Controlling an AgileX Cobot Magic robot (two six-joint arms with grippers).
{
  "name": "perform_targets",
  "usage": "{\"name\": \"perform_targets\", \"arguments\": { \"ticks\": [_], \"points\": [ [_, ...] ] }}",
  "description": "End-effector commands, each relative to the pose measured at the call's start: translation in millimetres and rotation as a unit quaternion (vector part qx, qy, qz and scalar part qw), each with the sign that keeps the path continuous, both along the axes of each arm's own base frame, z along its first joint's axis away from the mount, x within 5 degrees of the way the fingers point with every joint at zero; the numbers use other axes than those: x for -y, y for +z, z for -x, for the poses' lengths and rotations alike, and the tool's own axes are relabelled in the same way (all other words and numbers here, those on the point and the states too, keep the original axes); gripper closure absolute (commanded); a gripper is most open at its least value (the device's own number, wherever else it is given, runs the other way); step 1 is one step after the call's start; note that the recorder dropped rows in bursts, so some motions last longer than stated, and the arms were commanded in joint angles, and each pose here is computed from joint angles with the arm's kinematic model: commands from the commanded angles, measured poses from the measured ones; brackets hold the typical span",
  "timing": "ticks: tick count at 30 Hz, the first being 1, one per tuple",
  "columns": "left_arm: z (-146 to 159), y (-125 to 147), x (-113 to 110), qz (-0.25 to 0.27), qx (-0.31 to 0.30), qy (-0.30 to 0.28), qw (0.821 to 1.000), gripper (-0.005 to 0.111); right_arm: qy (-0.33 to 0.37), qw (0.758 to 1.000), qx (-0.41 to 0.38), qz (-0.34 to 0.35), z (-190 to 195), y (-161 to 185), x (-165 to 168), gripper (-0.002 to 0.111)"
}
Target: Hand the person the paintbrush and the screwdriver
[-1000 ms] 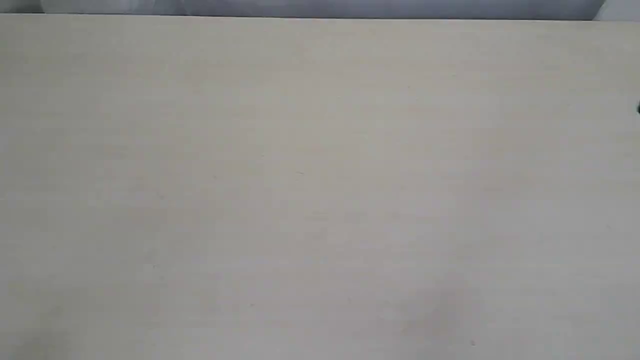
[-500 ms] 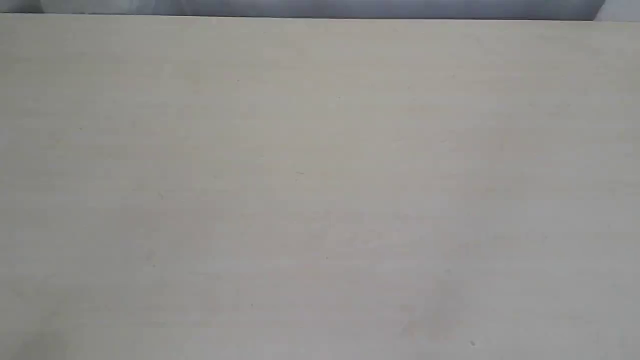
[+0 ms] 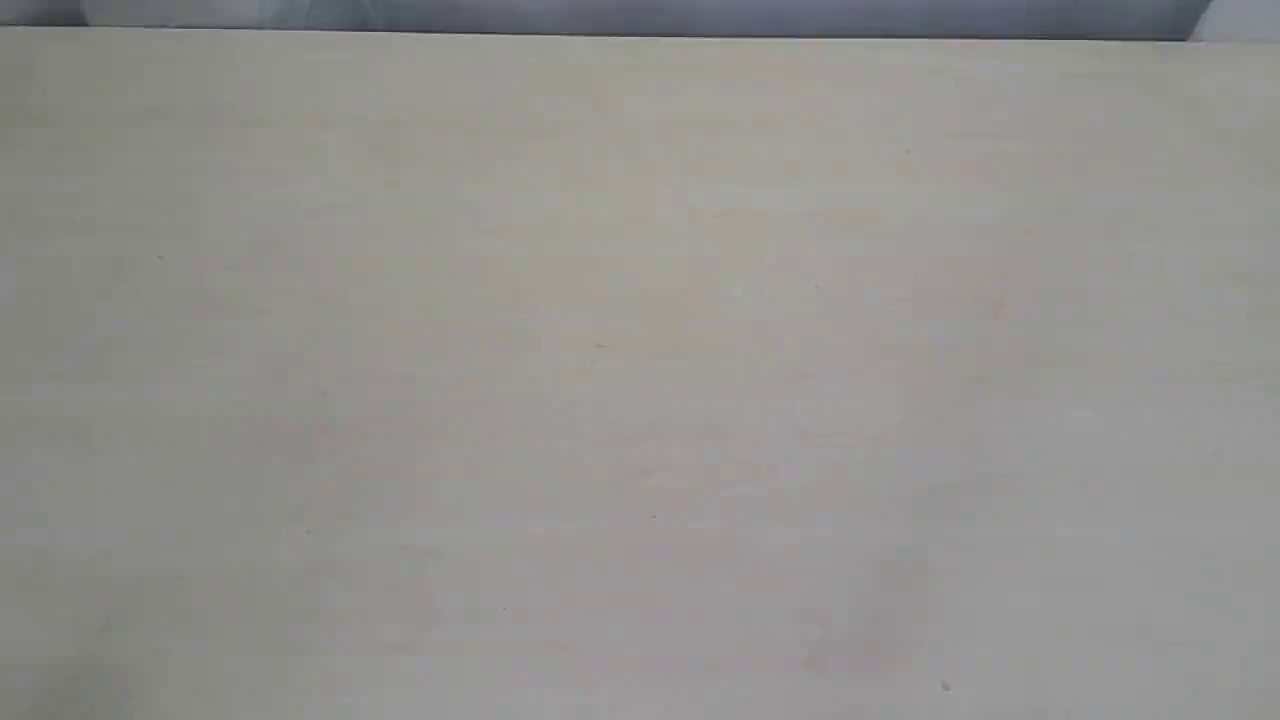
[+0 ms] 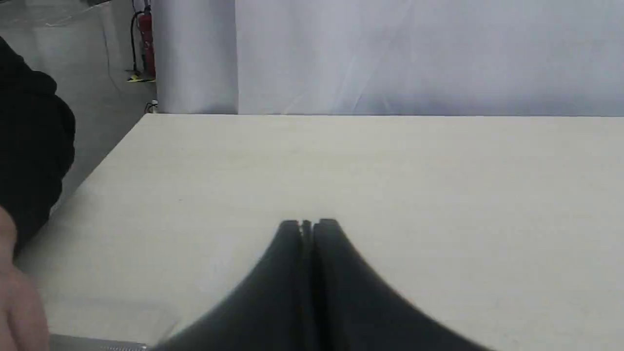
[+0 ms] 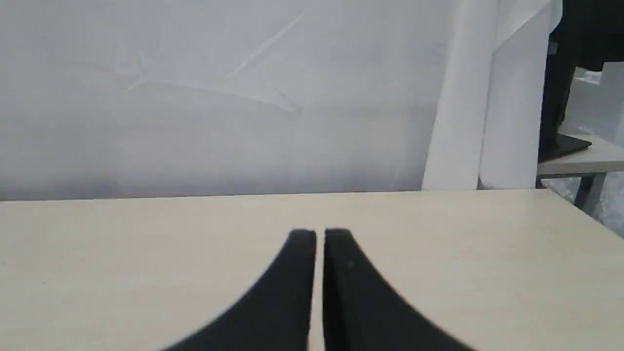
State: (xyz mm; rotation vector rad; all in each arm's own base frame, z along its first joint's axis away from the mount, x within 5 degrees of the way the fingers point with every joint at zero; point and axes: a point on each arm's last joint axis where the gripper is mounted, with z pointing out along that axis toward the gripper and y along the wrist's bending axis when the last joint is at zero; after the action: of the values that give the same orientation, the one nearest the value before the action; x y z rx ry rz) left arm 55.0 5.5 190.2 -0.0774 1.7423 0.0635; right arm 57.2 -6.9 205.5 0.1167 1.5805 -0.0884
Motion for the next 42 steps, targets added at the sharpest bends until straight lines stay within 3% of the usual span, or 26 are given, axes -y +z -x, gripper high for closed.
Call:
{"name": "perform_targets", "arguments": {
  "ticks": [1, 35, 42],
  "points": [
    [-0.1, 0.3, 0.4, 0.002, 0.005, -0.003, 1.0, 0.107, 0.001, 1.0, -0.002, 0.008, 0.3, -1.4, -0.2, 0.104],
    [-0.1, 0.4, 0.4, 0.001, 0.006, -0.003, 1.0, 0.107, -0.01, 1.0, 0.01, 0.013, 0.6, 1.0, 1.9, 0.104],
    [-0.1, 0.4, 0.4, 0.001, 0.006, -0.003, 1.0, 0.107, 0.018, 1.0, 0.005, 0.008, 0.2, 0.0, -1.4, 0.104]
  ]
}}
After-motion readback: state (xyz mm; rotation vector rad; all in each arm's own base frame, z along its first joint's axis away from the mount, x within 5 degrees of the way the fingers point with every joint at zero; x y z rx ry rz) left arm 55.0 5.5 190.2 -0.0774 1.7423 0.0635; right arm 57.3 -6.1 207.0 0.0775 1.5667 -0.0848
